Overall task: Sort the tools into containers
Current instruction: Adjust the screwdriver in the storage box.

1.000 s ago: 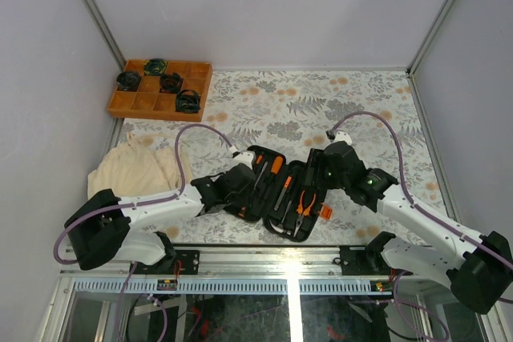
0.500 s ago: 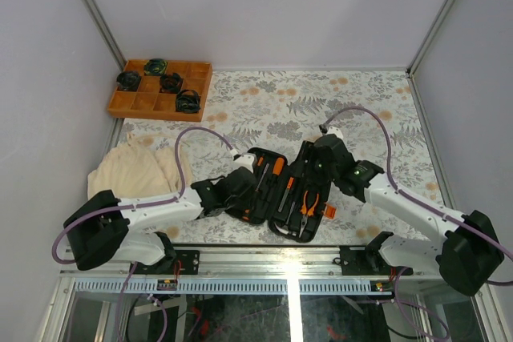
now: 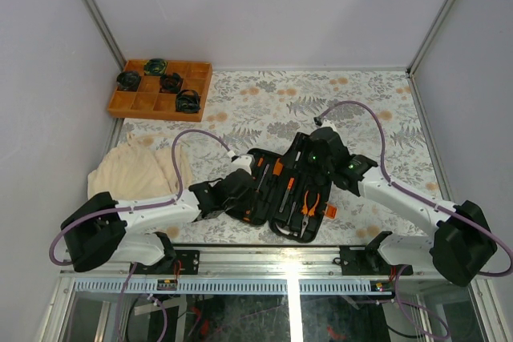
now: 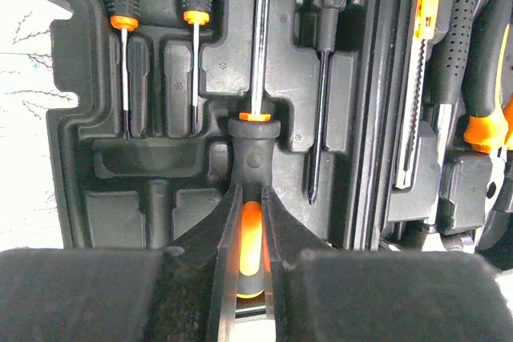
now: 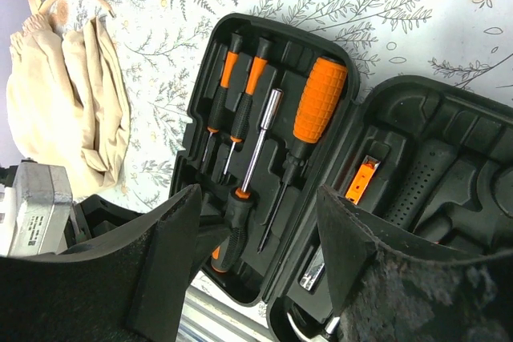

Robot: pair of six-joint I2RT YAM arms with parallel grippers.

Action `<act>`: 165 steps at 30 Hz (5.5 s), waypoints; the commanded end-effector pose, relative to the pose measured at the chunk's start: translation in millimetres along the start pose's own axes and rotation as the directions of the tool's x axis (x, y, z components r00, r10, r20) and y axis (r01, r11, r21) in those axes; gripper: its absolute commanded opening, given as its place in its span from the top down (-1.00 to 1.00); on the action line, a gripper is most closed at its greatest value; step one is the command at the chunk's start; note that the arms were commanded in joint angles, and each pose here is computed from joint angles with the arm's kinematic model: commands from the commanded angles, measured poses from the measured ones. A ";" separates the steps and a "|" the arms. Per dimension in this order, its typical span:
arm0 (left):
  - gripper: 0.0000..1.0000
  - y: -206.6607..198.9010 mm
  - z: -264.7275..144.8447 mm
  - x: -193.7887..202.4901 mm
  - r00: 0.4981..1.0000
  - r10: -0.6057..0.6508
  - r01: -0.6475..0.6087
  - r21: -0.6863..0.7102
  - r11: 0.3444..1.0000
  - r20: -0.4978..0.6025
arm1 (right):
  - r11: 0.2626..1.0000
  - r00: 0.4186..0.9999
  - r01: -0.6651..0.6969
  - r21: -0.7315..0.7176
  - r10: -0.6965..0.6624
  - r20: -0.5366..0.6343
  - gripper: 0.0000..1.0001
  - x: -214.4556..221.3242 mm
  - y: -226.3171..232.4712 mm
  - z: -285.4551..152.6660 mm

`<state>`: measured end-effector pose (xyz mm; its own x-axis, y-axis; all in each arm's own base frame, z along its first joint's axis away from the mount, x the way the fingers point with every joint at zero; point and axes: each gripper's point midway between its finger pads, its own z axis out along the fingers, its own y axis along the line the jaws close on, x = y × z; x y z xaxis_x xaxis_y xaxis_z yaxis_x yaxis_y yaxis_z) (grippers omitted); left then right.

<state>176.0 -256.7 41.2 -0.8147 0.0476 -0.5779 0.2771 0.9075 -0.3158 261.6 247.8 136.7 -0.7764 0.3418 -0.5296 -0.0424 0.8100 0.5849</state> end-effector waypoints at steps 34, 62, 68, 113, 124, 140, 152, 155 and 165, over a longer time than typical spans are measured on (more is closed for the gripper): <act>0.81 8.8 -6.5 52.7 0.981 0.057 -0.052 0.032 0.998 -0.184 | 0.996 0.999 -0.030 0.086 0.033 -0.034 0.27 15.3 24.1 54.4; 0.82 0.9 0.9 39.8 0.985 0.052 -0.051 0.013 0.999 -0.164 | 0.995 0.994 0.058 0.087 -0.050 -0.094 0.30 21.8 24.6 59.7; 1.00 3.8 3.1 45.8 0.983 0.049 -0.048 0.011 0.999 -0.178 | 0.994 0.993 0.062 0.088 -0.052 -0.110 0.33 24.6 24.4 62.7; 1.00 5.5 5.8 50.0 0.980 0.077 -0.074 0.025 0.997 -0.181 | 0.990 0.989 0.045 0.136 -0.024 -0.146 0.35 39.1 18.6 80.6; 1.00 6.1 5.4 50.4 0.981 0.075 -0.072 0.025 0.997 -0.180 | 0.983 0.985 0.063 0.172 -0.033 -0.172 0.46 47.5 8.1 94.3; 1.00 8.1 4.2 51.4 0.980 0.079 -0.077 0.023 0.997 -0.181 | 0.969 0.980 0.094 0.229 -0.049 -0.194 0.57 56.8 -9.8 104.3; 1.00 9.0 4.6 52.7 0.980 0.080 -0.077 0.021 0.997 -0.185 | 0.953 0.969 0.128 0.276 -0.061 -0.240 0.99 71.4 -30.1 104.5; 1.00 8.8 4.3 52.4 0.979 0.078 -0.076 0.020 0.997 -0.186 | 0.942 0.956 0.171 0.290 -0.087 -0.281 0.99 74.3 -32.5 104.7; 1.00 7.2 5.0 49.9 0.980 0.080 -0.078 0.018 0.997 -0.183 | 0.861 0.899 0.303 0.408 -0.117 -0.422 0.99 103.2 -65.2 106.6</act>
<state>162.7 -273.5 37.9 -0.8328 0.1009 -0.5443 0.3421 0.8669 -0.3627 278.7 308.6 29.2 -0.9258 0.0948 -0.3660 -0.0054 0.9647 0.2635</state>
